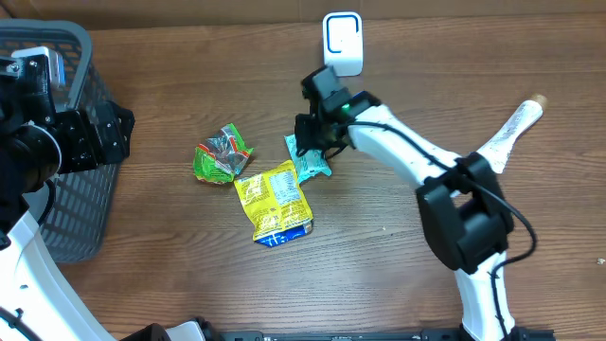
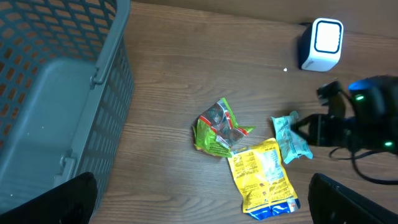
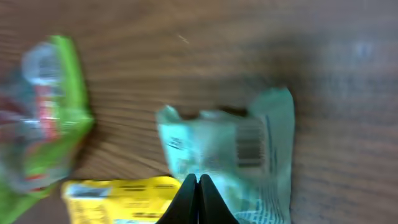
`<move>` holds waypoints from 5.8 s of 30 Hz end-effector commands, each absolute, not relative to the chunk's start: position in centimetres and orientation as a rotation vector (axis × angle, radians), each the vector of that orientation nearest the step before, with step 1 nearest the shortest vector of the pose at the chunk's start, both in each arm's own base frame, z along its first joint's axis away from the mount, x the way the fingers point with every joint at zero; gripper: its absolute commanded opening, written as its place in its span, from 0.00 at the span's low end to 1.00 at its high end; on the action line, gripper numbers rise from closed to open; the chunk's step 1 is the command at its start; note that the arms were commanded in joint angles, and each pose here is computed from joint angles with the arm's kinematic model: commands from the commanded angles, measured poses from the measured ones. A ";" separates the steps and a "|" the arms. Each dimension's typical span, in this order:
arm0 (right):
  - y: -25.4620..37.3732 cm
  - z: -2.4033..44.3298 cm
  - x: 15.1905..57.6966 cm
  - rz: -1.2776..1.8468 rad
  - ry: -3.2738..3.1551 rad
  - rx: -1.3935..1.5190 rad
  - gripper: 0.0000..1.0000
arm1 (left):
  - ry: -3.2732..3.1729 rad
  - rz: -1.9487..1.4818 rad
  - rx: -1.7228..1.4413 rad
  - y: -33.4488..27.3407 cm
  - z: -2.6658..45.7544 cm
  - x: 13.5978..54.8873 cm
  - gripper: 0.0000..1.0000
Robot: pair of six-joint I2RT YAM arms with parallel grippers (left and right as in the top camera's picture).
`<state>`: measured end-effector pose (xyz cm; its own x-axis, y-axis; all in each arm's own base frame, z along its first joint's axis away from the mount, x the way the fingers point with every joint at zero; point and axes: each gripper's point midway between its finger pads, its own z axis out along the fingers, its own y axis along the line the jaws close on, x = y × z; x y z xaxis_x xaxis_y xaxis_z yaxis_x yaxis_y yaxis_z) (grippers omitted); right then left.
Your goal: Scan the item barcode
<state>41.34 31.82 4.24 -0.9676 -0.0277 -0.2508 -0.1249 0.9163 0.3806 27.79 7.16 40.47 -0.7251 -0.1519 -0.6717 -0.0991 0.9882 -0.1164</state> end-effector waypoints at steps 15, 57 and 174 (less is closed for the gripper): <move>27.2 2.8 40.9 0.439 2.886 -0.579 0.09 | 2.386 -0.099 -0.157 7.2 40.4 27.9 1.00; 25.6 4.3 44.2 0.453 2.937 -0.104 0.29 | 2.386 -0.098 -0.157 7.2 40.4 27.9 1.00; 20.2 31.8 45.3 0.716 2.124 -0.867 0.04 | 2.386 -0.099 -0.157 7.2 40.4 27.9 1.00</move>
<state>46.27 20.78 26.00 -0.6270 -0.3521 -0.6949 -0.7230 0.5950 0.3509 27.79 7.16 40.47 -0.7254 -0.1488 -0.6721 -0.0969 0.9887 -0.1144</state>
